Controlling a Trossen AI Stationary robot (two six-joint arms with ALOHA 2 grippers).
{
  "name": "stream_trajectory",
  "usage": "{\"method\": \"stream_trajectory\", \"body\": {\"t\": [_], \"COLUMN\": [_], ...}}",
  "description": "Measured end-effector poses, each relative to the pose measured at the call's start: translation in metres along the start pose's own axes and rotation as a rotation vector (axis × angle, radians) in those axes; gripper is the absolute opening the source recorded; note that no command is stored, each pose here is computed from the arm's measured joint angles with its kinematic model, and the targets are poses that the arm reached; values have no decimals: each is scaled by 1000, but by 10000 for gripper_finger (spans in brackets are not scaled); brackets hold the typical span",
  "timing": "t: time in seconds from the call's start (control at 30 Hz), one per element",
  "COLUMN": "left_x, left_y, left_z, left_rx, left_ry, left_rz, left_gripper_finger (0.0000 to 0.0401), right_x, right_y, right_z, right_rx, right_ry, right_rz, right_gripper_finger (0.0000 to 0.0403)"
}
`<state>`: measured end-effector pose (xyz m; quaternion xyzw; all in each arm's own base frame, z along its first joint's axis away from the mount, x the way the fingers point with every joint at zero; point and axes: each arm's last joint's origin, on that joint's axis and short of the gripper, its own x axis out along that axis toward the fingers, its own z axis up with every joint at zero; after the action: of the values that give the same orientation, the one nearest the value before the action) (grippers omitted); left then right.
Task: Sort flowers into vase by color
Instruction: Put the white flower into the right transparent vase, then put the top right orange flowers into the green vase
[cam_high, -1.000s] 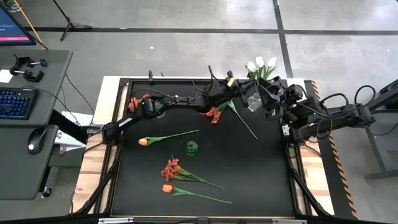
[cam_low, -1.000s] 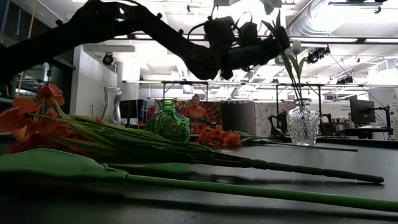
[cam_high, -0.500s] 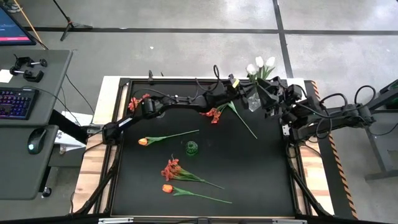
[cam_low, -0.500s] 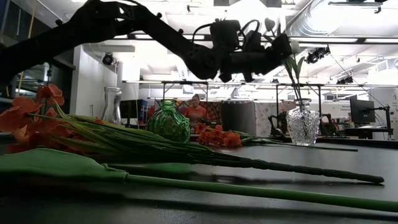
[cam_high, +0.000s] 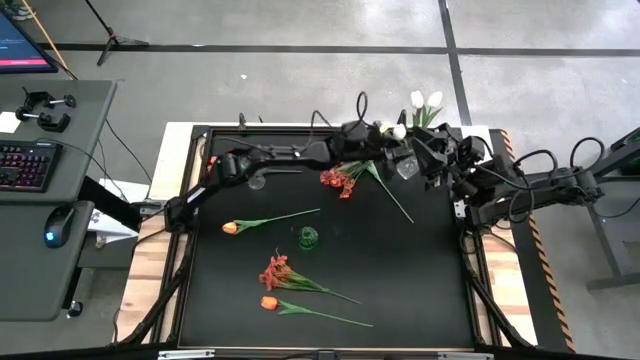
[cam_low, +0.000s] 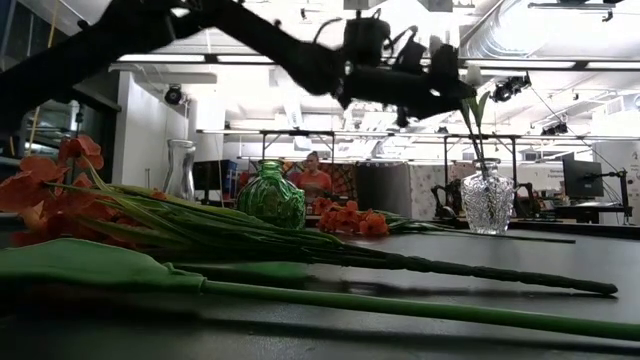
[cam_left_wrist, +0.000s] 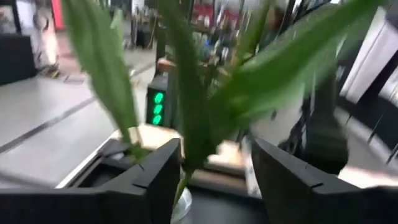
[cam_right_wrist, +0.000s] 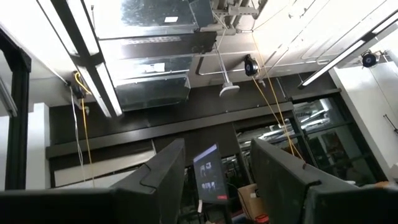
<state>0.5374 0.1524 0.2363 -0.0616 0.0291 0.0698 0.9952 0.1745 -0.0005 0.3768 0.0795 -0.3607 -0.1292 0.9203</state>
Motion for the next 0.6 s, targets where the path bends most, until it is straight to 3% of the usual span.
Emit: {"method": "stream_trajectory", "body": {"t": [0.2, 0.3, 0.43, 0.6], "left_x": [-31, -46, -75, -113], "left_y": [12, 22, 38, 40], "left_z": [32, 43, 54, 49], "left_rx": [174, 196, 126, -96], "left_ry": [237, 327, 509, 579], "left_rz": [38, 62, 57, -183], "left_gripper_finger": [195, 195, 195, 190], "right_x": [-2, -3, -5, -11], "right_y": [-1, -1, -2, -5], "right_z": [7, 11, 14, -3], "right_rx": [8, 5, -11, 45], "right_ry": [-25, -37, -26, 212], "right_rz": [0, 1, -8, -65], "right_gripper_finger": [172, 172, 172, 172]}}
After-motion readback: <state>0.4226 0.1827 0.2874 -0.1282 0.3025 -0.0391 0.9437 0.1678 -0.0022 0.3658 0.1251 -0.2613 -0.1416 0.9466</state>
